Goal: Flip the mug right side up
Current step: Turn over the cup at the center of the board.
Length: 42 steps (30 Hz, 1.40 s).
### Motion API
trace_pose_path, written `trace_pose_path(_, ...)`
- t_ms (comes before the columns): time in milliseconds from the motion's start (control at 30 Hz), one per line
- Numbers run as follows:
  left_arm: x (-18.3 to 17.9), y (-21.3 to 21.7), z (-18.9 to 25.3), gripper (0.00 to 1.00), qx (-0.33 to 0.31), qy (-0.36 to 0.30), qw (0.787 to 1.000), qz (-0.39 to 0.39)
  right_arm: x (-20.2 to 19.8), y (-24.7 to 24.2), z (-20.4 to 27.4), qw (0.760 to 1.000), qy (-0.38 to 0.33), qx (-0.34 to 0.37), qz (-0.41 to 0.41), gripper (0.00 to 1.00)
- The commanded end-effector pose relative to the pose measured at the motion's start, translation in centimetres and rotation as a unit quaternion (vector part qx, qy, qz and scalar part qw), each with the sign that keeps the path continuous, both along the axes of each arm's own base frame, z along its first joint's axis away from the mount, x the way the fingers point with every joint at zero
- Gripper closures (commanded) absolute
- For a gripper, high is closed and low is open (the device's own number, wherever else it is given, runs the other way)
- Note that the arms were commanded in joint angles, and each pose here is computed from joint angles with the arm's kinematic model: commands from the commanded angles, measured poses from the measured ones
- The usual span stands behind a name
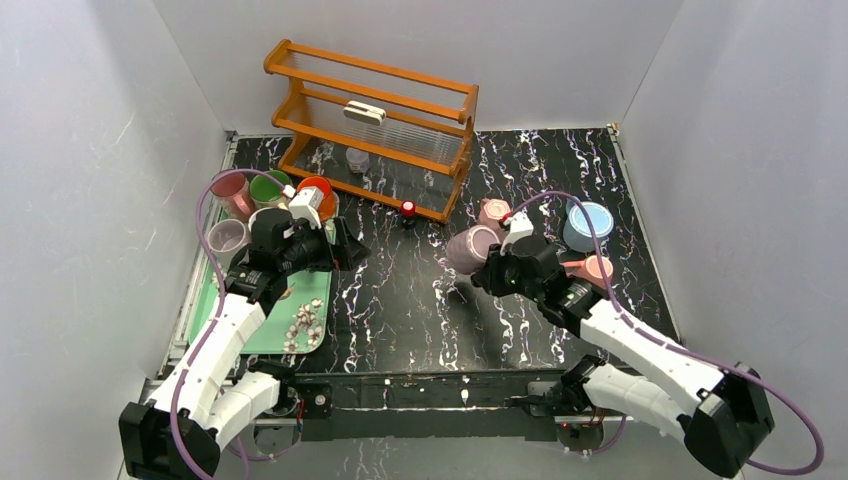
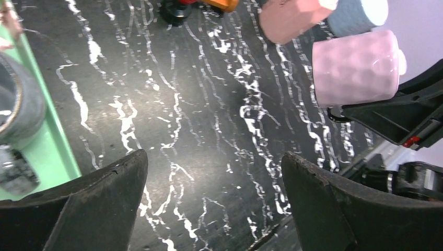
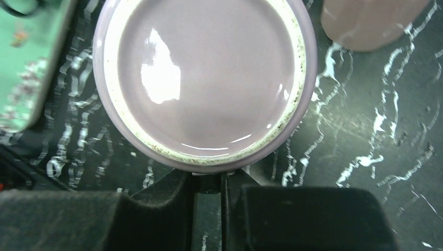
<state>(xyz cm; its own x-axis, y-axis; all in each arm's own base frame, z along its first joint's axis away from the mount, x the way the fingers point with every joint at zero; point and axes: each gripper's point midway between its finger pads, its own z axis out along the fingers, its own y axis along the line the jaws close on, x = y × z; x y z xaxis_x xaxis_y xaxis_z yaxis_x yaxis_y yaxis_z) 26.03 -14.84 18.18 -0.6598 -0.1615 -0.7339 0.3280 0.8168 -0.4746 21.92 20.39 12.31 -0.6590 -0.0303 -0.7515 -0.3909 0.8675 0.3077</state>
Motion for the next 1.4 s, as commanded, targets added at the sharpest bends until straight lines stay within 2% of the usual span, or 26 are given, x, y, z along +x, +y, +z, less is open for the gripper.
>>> trace_pose_path(0,-1.0,-2.3,3.9,0.06,-0.075,-0.015,0.996,-0.04,0.8,3.3,9.1,0.982,-0.105,0.155,0.03,0.99)
trace_pose_path(233,-2.5,-4.7,7.8,0.1,-0.165,-0.029,0.981,-0.101,-0.8,4.7,15.6,0.951,-0.147,0.262,0.07,0.99)
trace_pose_path(467,-4.2,-6.0,11.3,0.18,-0.228,-0.064,0.959,-0.155,-3.0,5.7,22.0,0.904,-0.19,0.361,0.128,0.99)
trace_pose_path(667,-5.8,-6.9,14.3,0.23,-0.306,-0.091,0.928,-0.193,-4.5,6.3,25.1,0.874,-0.202,0.41,0.168,0.99)
trace_pose_path(867,-6.0,-7.3,14.3,0.26,-0.314,-0.091,0.925,-0.196,-5.5,6.8,26.8,0.85,-0.199,0.447,0.196,0.99)
trace_pose_path(1133,-7.1,-9.4,14.9,0.26,-0.327,-0.092,0.915,-0.217,-5.2,7.3,28.8,0.835,-0.207,0.469,0.202,0.99)
trace_pose_path(1367,-7.6,-11.3,15.1,0.31,-0.336,-0.089,0.908,-0.234,-5.5,8.1,29.9,0.82,-0.203,0.488,0.219,0.99)
